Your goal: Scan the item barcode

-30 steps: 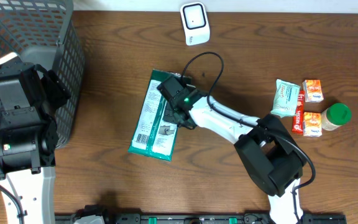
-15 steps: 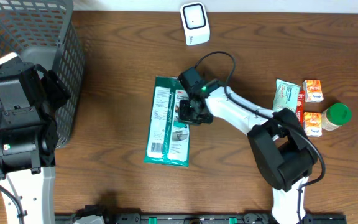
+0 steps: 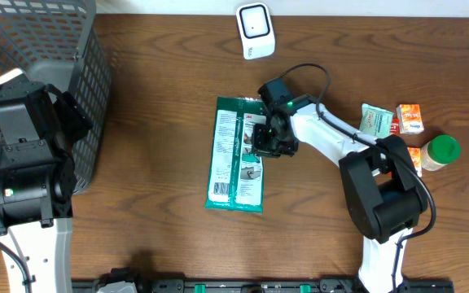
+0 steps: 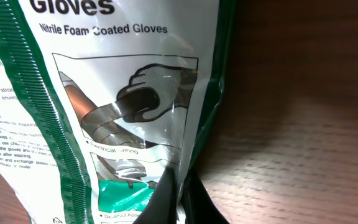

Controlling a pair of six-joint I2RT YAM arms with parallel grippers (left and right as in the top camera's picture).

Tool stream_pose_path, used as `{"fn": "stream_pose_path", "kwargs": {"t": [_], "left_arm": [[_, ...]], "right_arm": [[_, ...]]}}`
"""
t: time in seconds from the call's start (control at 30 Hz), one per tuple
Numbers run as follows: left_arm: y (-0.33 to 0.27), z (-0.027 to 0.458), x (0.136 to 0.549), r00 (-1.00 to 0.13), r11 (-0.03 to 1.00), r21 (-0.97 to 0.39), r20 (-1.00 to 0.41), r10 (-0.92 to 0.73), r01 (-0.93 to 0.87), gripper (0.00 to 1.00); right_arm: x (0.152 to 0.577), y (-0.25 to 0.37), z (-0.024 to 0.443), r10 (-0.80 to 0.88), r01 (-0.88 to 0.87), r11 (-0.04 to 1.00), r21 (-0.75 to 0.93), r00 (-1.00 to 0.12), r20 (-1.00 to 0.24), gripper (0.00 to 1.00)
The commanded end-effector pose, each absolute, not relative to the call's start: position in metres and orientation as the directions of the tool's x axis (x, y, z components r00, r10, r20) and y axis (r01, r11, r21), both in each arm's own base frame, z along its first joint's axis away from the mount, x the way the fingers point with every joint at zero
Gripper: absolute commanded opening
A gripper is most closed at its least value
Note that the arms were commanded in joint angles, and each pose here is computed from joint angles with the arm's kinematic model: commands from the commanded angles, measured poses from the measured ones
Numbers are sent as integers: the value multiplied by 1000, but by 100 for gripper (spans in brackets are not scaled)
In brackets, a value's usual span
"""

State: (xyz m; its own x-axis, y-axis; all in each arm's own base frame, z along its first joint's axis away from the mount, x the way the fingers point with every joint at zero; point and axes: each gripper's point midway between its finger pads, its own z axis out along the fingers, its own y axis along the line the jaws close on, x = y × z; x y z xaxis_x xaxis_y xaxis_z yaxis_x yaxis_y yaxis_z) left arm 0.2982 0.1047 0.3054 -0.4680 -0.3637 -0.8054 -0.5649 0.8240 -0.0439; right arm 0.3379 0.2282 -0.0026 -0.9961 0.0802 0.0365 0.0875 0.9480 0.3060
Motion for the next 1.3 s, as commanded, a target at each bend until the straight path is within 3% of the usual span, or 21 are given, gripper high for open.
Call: {"fn": "stream_pose_path", "kwargs": {"t": [0.0,0.43,0.47,0.6,0.63,1.27], "left_arm": [[108,313,297,-446,813,-48,-816,-366,-580,84],[108,313,297,-446,813,-48,-816,-366,-580,84],[108,313,297,-446,813,-48,-816,-366,-580,84],[108,313,297,-446,813,-48,-816,-366,-580,84],[108,313,297,-446,813,-48,-816,-366,-580,84],[108,313,297,-446,813,-48,-816,-366,-580,84]], "right_arm": [[333,207,-27,91,101,970,221,-995,51,5],[324,222,-27,49,59,972,227,-998,48,12],[324,222,-27,47,57,972,227,-998,48,15],[323,228,-26,40,53,966,252,-998,55,43],[323,228,-26,40,53,966,251,-998,55,46],[323,230,-26,37,49,966,255,-998,50,51]]}}
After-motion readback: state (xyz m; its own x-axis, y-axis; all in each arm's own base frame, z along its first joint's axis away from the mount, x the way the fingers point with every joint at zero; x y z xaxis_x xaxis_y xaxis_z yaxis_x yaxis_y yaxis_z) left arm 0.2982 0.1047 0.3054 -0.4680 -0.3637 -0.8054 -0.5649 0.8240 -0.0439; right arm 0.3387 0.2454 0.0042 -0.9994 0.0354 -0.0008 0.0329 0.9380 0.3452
